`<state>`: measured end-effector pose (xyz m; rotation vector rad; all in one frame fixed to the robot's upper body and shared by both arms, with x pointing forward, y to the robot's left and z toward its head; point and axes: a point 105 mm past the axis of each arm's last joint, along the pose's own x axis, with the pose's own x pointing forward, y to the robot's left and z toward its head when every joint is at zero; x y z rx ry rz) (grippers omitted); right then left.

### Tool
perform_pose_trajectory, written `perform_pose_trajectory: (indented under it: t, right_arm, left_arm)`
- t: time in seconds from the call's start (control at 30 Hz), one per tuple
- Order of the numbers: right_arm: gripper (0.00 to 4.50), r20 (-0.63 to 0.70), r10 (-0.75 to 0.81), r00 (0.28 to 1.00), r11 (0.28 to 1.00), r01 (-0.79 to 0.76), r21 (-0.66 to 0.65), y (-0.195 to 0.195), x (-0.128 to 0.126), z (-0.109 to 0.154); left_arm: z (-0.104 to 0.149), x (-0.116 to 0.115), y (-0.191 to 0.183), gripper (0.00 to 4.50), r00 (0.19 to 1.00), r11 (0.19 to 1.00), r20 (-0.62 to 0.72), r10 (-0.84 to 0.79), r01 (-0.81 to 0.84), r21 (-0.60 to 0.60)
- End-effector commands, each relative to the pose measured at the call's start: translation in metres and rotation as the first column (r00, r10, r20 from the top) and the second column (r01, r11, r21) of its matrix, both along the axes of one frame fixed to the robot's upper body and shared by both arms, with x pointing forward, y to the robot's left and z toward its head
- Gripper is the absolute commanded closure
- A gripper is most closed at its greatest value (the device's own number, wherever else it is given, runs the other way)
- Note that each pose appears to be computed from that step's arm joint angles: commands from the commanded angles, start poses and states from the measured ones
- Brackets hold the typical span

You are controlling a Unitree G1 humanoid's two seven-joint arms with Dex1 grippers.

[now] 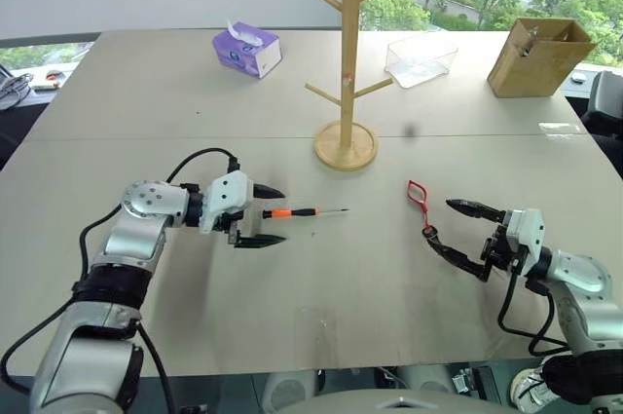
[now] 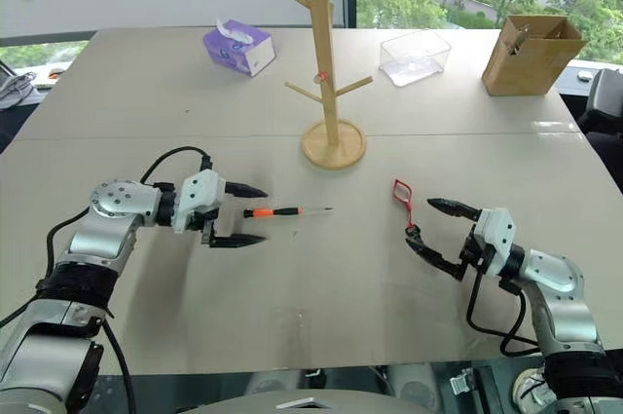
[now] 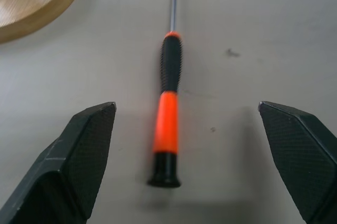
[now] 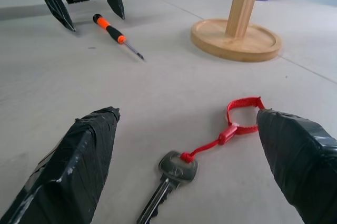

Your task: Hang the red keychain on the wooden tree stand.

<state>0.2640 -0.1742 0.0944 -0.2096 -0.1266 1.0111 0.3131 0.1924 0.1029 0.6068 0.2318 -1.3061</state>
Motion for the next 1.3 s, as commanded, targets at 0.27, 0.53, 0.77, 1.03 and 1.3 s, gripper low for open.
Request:
perform_pose_trajectory:
  t: [0.27, 0.53, 0.77, 1.03, 1.3]
  right_arm:
    - [0.00, 0.063, -0.034, 0.997, 0.999, 0.034, 0.006, -0.004, 0.000, 0.014]
    - [0.00, 0.066, -0.044, 0.997, 0.999, 0.044, 0.010, -0.004, -0.002, 0.014]
    - [0.00, 0.064, -0.048, 0.997, 0.999, 0.047, 0.013, -0.002, -0.003, 0.014]
    - [0.00, 0.070, -0.040, 0.997, 0.999, 0.040, 0.009, -0.001, -0.003, 0.014]
    - [0.00, 0.081, 0.026, 0.996, 0.999, -0.024, -0.022, -0.002, -0.011, 0.021]
  left_arm:
    - [-0.007, 0.010, -0.011, 0.04, 1.000, 1.000, 0.003, -0.019, 0.019, 0.018]
    - [-0.015, 0.004, -0.011, 0.04, 0.995, 0.997, -0.084, -0.060, 0.064, 0.047]
    - [-0.015, 0.003, -0.010, 2.73, 0.993, 0.997, -0.103, -0.060, 0.064, 0.041]
    - [-0.015, 0.004, -0.008, 4.43, 0.993, 0.997, -0.105, -0.059, 0.064, 0.044]
    - [0.011, 0.032, -0.006, 4.43, 0.988, 0.983, 0.026, 0.153, -0.149, -0.106]
